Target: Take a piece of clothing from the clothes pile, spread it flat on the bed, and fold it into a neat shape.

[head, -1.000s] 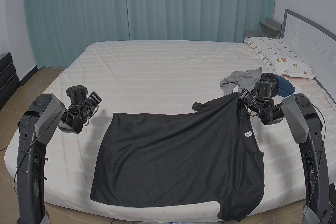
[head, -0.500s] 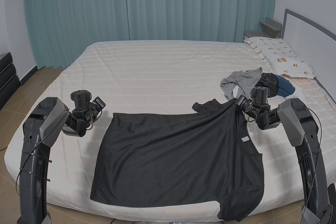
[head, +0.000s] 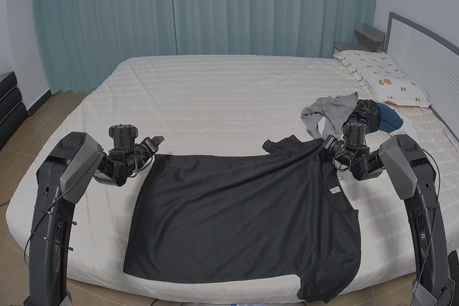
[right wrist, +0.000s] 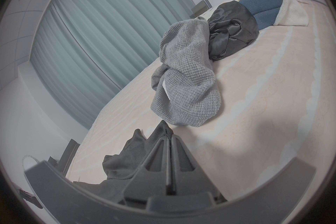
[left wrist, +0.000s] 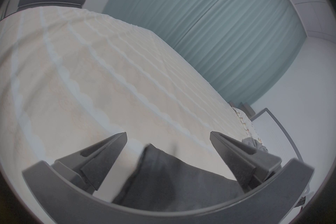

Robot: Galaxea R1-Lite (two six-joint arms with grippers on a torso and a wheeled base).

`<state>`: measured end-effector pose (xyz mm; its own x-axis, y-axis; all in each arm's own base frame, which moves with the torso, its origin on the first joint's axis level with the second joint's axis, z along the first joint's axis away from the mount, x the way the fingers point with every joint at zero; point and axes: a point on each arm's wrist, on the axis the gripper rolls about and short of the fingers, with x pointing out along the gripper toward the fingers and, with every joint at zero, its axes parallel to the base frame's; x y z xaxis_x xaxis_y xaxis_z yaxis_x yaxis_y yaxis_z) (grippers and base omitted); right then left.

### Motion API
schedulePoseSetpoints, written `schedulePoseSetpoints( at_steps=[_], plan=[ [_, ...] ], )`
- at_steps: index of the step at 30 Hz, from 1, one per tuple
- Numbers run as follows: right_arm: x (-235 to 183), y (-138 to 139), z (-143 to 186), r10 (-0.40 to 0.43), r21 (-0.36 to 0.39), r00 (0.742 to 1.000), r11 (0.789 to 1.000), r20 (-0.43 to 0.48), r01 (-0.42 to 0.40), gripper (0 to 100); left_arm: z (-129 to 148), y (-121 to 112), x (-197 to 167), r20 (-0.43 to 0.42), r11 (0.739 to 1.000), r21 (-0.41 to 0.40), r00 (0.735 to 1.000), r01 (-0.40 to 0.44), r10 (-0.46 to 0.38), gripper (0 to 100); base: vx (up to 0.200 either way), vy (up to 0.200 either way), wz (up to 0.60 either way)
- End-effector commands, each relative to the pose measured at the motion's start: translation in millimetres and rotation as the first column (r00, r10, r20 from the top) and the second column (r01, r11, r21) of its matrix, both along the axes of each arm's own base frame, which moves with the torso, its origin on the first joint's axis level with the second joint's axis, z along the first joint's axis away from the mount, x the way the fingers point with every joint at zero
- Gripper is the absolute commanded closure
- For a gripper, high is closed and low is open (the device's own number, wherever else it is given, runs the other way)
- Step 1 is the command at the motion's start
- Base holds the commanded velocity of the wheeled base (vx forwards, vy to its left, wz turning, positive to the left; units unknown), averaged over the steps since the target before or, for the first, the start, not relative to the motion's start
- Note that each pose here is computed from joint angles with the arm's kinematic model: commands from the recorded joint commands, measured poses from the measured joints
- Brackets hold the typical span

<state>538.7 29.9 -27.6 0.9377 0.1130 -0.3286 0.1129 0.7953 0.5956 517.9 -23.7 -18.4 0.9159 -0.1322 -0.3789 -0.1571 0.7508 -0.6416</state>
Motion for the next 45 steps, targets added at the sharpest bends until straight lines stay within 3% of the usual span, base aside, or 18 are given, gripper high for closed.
schedulePoseSetpoints(
  at_steps=[1,13,14,19,27,35,45],
  plan=[
    [-2.1,4.5,0.4,0.008,0.001,1.000,1.000,-0.004,-0.008,100,-3.5,-11.1,0.5,-0.012,1.000,-0.002,1.000,0.021,-0.021,0,0.000,0.000,0.00],
    [-3.2,6.9,-1.3,0.012,0.000,1.000,1.000,-0.008,-0.012,100,-29.3,-17.1,7.7,-0.047,1.000,0.000,0.999,0.026,-0.026,0,0.000,0.000,0.00],
    [-3.2,6.9,-1.3,0.012,0.000,1.000,1.000,-0.008,-0.012,100,-31.1,-17.1,7.5,-0.052,1.000,0.000,0.998,0.027,-0.027,100,0.000,0.000,0.00],
    [-3.1,6.9,-1.1,0.012,0.000,1.000,1.000,-0.007,-0.012,100,-28.5,-17.0,9.6,-0.039,1.000,0.005,0.999,0.018,-0.018,100,0.000,0.000,0.00],
    [-2.9,7.7,-1.2,0.012,0.000,1.000,1.000,-0.004,-0.012,100,-17.9,-8.4,14.0,-0.004,0.998,0.020,0.998,-0.064,0.064,100,0.000,0.000,0.00],
    [6.5,7.2,18.9,-0.031,-0.018,0.993,0.999,0.118,0.034,100,15.3,21.3,16.4,0.057,0.990,-0.009,0.989,-0.138,0.139,100,0.000,0.000,0.00],
    [17.4,16.7,35.2,-0.033,-0.042,0.979,0.998,0.200,0.043,100,24.7,29.7,19.5,0.107,0.987,-0.014,0.981,-0.160,0.161,100,0.000,0.000,0.00]
  ],
)
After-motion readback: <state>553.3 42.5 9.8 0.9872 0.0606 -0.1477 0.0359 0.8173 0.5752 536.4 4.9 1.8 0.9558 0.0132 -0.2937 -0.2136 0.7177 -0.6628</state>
